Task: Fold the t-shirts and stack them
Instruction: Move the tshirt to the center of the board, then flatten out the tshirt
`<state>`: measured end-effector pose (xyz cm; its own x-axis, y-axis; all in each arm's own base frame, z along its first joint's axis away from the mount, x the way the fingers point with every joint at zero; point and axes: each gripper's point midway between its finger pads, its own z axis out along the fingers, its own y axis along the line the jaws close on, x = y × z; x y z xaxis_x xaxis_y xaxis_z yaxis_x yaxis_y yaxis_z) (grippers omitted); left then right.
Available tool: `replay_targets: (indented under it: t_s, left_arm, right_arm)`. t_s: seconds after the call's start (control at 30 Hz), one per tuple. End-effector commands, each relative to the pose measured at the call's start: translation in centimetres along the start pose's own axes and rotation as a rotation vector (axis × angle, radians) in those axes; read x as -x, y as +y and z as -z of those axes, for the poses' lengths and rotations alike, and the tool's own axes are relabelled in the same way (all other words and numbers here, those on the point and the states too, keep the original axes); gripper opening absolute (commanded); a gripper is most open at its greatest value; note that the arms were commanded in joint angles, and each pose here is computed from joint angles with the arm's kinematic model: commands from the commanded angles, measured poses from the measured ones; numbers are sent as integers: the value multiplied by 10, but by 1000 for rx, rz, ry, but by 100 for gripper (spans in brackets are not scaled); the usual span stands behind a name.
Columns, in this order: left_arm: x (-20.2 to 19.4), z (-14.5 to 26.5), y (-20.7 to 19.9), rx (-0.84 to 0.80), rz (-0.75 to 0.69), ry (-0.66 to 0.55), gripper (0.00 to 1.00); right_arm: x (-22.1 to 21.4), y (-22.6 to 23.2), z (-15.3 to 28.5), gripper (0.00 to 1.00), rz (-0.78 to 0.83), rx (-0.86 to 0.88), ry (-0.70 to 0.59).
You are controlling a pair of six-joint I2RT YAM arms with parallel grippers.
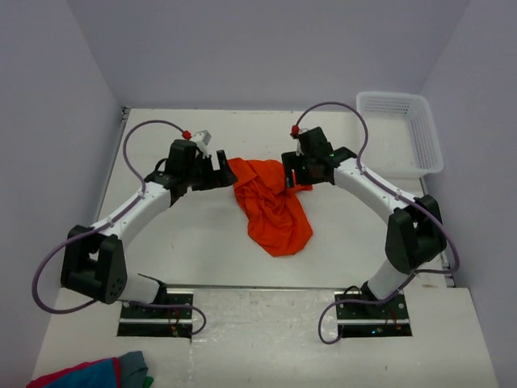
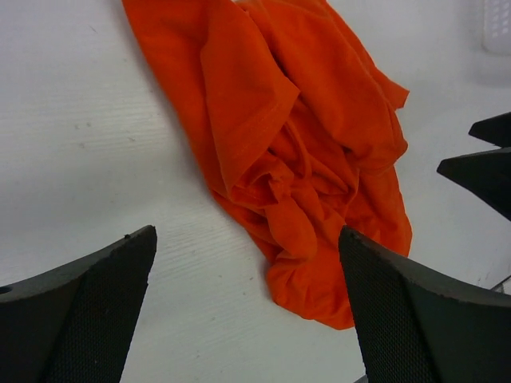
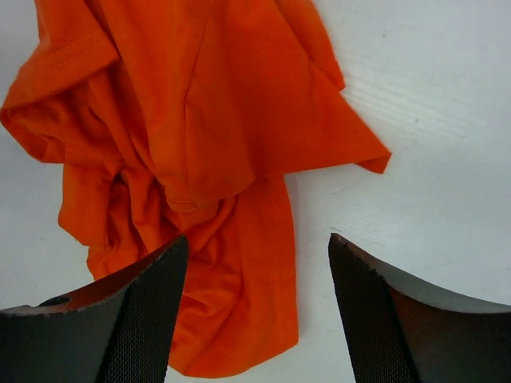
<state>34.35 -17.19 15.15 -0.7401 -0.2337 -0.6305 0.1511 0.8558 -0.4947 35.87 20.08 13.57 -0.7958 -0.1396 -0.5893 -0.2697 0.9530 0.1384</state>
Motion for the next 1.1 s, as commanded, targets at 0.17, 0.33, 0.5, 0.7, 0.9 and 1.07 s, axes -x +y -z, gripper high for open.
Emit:
replay_targets:
  t_s: [0.17,0.33,0.5,0.7,0.9,1.07]
  left_arm:
    - [-24,-39,-42,-57,-11,99,84]
    - [-41,-57,-32,7,-10,139,74]
    - [-40,-69,-11,118,-14,132,77]
    - [-40,-94,-7,141,-15,163,77]
    - [-31,-109,-9,144,-23,162,38]
    - [-24,-98,-5,186,-29,144,0]
  right_arm:
    - [-13,18,-9,68,-78,95,-8]
    - [-19,8,-2,67,-80,55,-33]
    - [-22,1,3,67,-92,45,-47]
    - [-26,-9,-1,66,-113,32,-36]
    - [-25,-21,1,62,-143,11,-43]
    - [-29,-38,-2,56,-200,-33,-27]
